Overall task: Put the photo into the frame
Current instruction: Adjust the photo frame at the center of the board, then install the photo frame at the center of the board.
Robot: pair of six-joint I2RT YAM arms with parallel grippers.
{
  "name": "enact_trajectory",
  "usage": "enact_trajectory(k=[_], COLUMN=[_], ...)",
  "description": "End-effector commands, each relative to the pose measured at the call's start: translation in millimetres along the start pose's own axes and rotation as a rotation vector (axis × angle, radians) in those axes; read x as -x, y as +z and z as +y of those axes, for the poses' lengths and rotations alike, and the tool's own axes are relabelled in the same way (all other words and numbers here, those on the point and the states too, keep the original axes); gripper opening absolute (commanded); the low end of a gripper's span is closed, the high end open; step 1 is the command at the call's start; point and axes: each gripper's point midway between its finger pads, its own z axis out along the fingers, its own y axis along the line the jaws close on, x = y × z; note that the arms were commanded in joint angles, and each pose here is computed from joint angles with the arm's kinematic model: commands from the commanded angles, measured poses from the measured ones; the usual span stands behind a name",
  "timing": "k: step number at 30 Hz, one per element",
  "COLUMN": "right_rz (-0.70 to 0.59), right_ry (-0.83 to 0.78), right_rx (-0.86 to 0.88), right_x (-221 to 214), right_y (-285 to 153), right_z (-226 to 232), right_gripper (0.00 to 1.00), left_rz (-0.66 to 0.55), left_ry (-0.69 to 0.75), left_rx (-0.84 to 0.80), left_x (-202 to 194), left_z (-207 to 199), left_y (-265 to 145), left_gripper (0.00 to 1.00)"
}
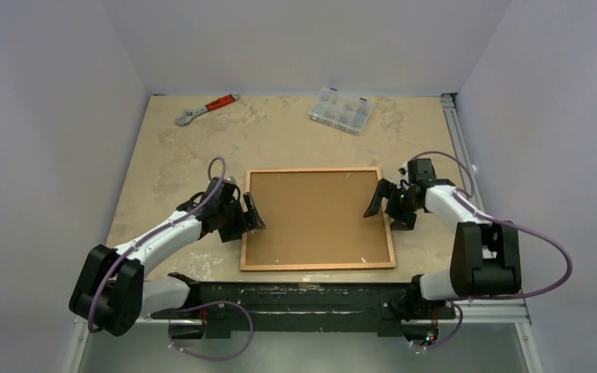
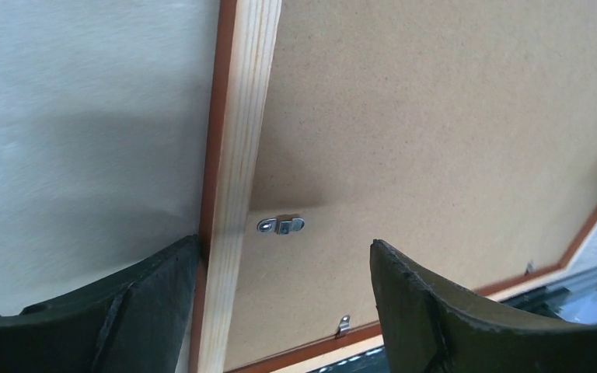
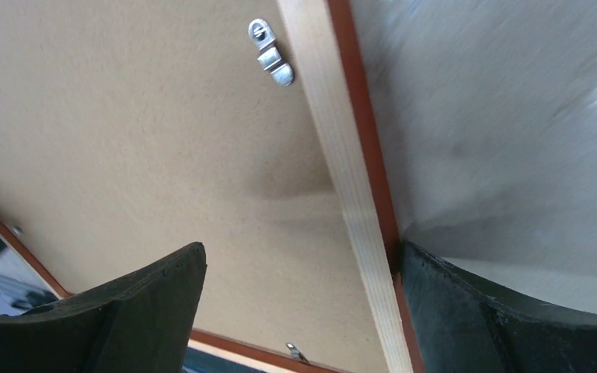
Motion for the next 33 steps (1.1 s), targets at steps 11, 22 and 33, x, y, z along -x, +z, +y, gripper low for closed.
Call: enact_trajectory(k=[11,22,33], right_rz=[-0.15,-0.095,-0.068], right_ry=[-0.11,-0.139,-0.248], right_rx=[-0.137,-0.221,-0.396], right_x=[37.3,62.6,48.8], right_y=[-31.3,0.0,20.1], right_z=[17.7,16.8,8.6], right_gripper=[0.93,0.82,0.66], left_rz=[-0.159,-0.165,-0.121], left_ry=[0.012,-0.033,-0.017], left_rx=[0.27,0.216,0.185], left_x=[36.0,45.1,36.9], left_z=[26.3,19.3,19.0], left_y=[-50.8,-29.5,-15.7], left_gripper=[0.77,0.76,0.75])
